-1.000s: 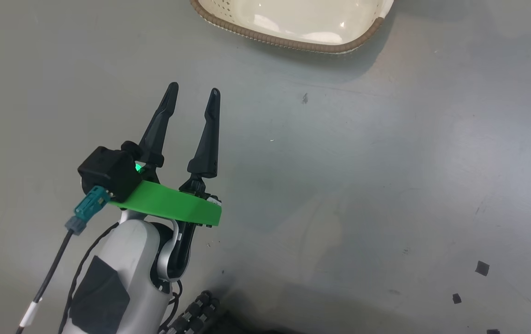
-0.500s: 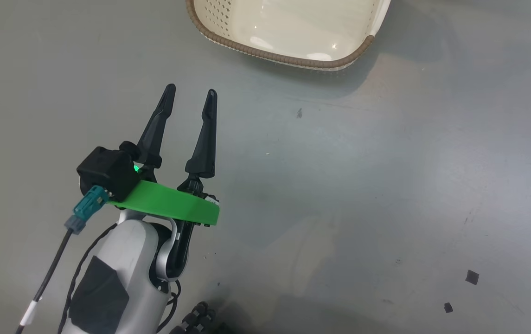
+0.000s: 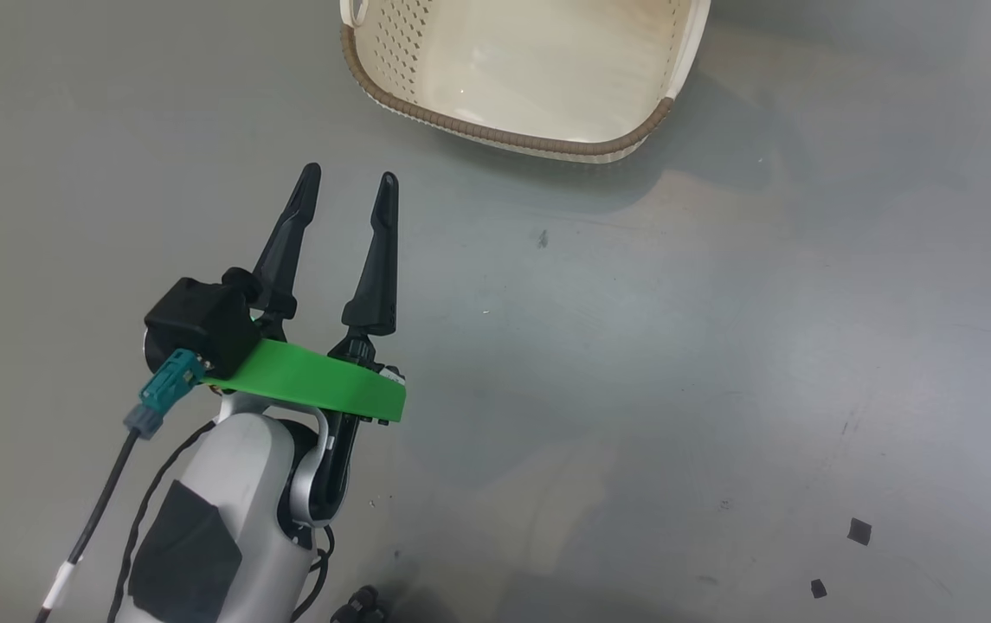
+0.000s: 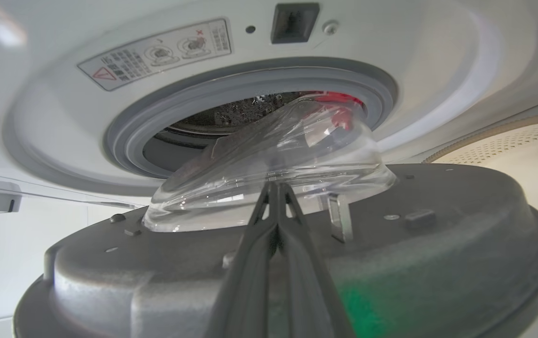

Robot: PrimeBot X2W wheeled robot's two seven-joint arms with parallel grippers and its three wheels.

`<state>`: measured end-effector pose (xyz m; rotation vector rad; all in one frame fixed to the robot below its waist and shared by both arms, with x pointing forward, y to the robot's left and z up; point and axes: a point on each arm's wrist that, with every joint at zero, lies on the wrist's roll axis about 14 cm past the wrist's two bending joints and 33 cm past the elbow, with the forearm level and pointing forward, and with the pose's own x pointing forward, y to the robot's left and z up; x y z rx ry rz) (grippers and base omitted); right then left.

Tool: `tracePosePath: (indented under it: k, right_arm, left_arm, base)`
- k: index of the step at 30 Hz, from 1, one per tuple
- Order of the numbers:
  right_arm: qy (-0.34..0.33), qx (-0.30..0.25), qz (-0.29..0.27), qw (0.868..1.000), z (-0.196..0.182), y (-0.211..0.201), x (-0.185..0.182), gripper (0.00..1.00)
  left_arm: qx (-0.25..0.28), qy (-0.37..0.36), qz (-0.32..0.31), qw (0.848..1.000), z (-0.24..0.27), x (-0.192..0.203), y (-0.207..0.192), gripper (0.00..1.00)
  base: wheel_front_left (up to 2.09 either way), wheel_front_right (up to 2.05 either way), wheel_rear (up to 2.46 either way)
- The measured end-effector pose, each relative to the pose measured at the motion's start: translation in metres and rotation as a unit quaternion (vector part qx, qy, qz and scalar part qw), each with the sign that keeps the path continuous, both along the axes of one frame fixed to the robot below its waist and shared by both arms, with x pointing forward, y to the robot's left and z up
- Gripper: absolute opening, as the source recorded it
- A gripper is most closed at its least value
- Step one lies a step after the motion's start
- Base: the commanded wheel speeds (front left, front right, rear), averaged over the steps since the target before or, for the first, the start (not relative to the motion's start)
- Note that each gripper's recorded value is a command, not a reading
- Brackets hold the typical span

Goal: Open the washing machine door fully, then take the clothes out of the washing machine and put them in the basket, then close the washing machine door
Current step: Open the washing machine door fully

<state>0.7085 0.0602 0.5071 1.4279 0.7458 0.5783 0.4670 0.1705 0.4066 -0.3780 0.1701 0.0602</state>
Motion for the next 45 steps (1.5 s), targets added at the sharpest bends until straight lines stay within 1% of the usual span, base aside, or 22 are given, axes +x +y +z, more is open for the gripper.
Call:
tracePosePath:
  k: [13, 26, 31, 35, 38, 42, 45]
  right_arm:
    - [0.009, -0.015, 0.029, 0.999, 0.001, 0.006, -0.023, 0.00]
    - [0.010, -0.014, 0.030, 0.999, 0.004, 0.004, -0.026, 0.00]
    - [0.008, -0.017, 0.020, 1.000, 0.003, 0.003, -0.024, 0.00]
    - [-0.017, -0.039, 0.005, 0.999, 0.005, 0.001, -0.022, 0.00]
    - [-0.043, -0.079, -0.009, 0.996, -0.001, -0.006, -0.022, 0.00]
    - [-0.101, -0.162, -0.023, 0.981, -0.007, -0.024, -0.021, 0.00]
    - [-0.143, -0.207, -0.036, 0.967, -0.005, -0.037, -0.019, 0.00]
  left_arm:
    - [0.002, -0.010, -0.008, 1.000, 0.010, -0.005, -0.007, 1.00]
    - [0.001, -0.009, -0.014, 1.000, 0.009, -0.007, -0.012, 1.00]
    - [0.001, -0.009, -0.015, 1.000, 0.009, -0.006, -0.013, 1.00]
    - [0.001, -0.011, -0.013, 1.000, 0.010, -0.005, -0.012, 1.00]
    - [0.004, -0.016, -0.014, 1.000, 0.013, -0.005, -0.011, 1.00]
    - [0.007, -0.023, -0.014, 1.000, 0.018, -0.004, -0.011, 1.00]
    - [0.009, -0.029, -0.014, 0.999, 0.023, -0.004, -0.011, 1.00]
  base:
    - [0.00, 0.00, 0.00]
    - [0.00, 0.00, 0.00]
    - [0.00, 0.00, 0.00]
    - [0.00, 0.00, 0.00]
    - [0.00, 0.00, 0.00]
    - [0.00, 0.00, 0.00]
    - [0.00, 0.00, 0.00]
